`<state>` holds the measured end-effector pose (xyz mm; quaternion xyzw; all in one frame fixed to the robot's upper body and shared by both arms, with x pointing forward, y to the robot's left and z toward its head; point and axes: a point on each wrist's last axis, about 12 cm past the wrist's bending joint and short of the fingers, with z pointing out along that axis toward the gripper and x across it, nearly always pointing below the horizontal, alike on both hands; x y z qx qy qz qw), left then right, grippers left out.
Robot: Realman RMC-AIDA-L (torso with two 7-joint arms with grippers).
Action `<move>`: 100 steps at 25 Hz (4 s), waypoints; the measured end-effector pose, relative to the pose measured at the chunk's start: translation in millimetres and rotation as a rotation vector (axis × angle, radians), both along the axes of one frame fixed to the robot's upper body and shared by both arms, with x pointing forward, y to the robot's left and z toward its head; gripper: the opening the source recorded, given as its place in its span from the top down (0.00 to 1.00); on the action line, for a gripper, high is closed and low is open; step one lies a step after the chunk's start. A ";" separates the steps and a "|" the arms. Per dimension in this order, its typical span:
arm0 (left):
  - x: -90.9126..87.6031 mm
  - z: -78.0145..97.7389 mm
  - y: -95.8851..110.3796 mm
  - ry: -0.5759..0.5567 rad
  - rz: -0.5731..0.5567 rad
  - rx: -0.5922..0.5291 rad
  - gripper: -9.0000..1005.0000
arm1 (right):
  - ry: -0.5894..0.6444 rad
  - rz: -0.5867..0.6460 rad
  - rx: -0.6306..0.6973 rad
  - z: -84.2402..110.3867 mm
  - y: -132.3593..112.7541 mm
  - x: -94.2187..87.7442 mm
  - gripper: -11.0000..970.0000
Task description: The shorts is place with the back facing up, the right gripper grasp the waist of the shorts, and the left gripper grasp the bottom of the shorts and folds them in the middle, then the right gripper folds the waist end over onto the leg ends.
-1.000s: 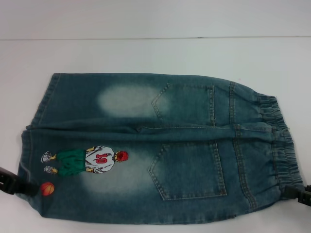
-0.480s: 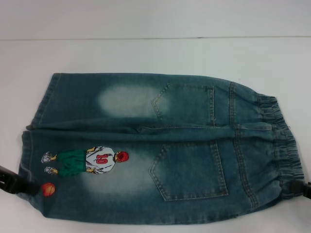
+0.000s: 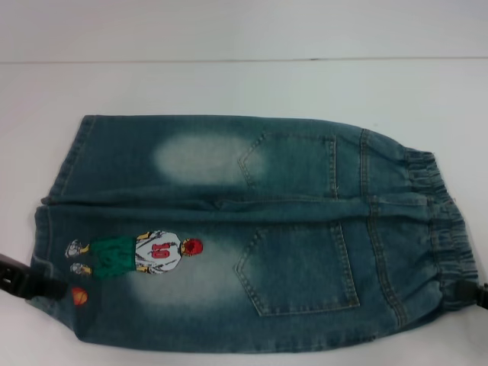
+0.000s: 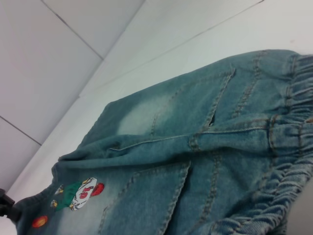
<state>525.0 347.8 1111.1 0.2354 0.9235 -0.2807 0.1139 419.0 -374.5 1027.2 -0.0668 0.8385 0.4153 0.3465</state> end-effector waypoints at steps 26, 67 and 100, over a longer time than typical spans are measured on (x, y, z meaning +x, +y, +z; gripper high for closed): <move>-15.0 3.4 25.8 -0.020 0.081 -0.015 0.93 | -0.024 -0.057 -0.003 2.5 -6.5 4.9 0.93; 73.7 53.3 -13.4 -0.417 0.240 -0.177 0.93 | -0.266 -0.073 -0.104 94.1 -15.8 121.4 0.92; 91.1 35.2 -54.2 -0.423 0.206 -0.130 0.94 | -0.206 -0.242 -0.391 68.1 24.9 198.4 0.91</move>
